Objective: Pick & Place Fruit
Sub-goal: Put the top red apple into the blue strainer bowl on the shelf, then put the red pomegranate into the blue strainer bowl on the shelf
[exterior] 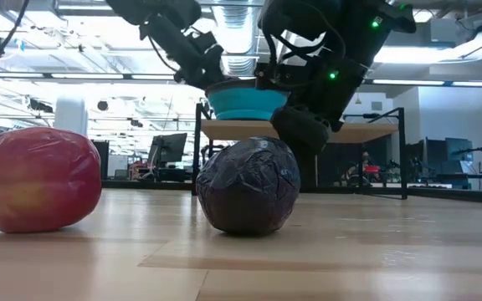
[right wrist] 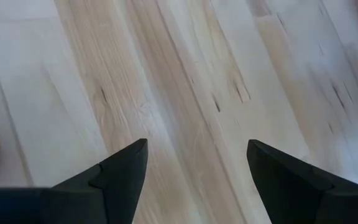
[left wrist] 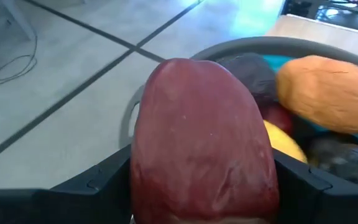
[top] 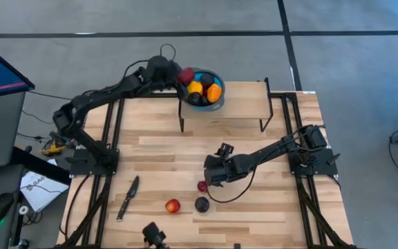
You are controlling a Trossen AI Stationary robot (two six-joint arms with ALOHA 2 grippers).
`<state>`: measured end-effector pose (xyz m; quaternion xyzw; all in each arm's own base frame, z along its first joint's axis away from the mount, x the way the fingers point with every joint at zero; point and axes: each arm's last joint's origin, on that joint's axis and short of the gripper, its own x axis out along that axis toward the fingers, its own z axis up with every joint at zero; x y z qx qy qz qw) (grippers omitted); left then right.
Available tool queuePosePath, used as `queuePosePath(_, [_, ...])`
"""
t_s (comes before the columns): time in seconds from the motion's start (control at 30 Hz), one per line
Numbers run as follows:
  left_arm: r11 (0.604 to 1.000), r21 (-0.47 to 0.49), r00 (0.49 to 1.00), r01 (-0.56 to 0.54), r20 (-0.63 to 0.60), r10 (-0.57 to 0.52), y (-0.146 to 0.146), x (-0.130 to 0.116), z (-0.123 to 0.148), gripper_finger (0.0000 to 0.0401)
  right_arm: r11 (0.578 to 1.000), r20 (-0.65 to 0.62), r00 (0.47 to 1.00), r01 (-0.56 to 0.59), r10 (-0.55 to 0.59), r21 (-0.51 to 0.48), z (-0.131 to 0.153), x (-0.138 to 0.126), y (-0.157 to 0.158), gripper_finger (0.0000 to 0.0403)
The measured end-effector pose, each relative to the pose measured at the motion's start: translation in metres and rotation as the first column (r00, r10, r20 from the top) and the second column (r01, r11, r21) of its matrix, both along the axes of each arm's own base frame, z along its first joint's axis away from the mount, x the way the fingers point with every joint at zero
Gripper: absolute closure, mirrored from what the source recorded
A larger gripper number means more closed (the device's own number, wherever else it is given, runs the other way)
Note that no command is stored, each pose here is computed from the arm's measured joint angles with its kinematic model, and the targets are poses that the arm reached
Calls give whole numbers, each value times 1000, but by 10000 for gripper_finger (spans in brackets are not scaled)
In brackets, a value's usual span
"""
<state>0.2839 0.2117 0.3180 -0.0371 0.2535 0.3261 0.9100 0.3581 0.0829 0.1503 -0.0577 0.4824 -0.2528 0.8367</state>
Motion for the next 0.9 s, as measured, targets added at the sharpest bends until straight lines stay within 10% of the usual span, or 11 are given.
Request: queuePosePath(0.9, [993,0,984,118,132,-117,-23,-18,36,75,1000,-29,1000,-5,5,-20,0,3,-14,133])
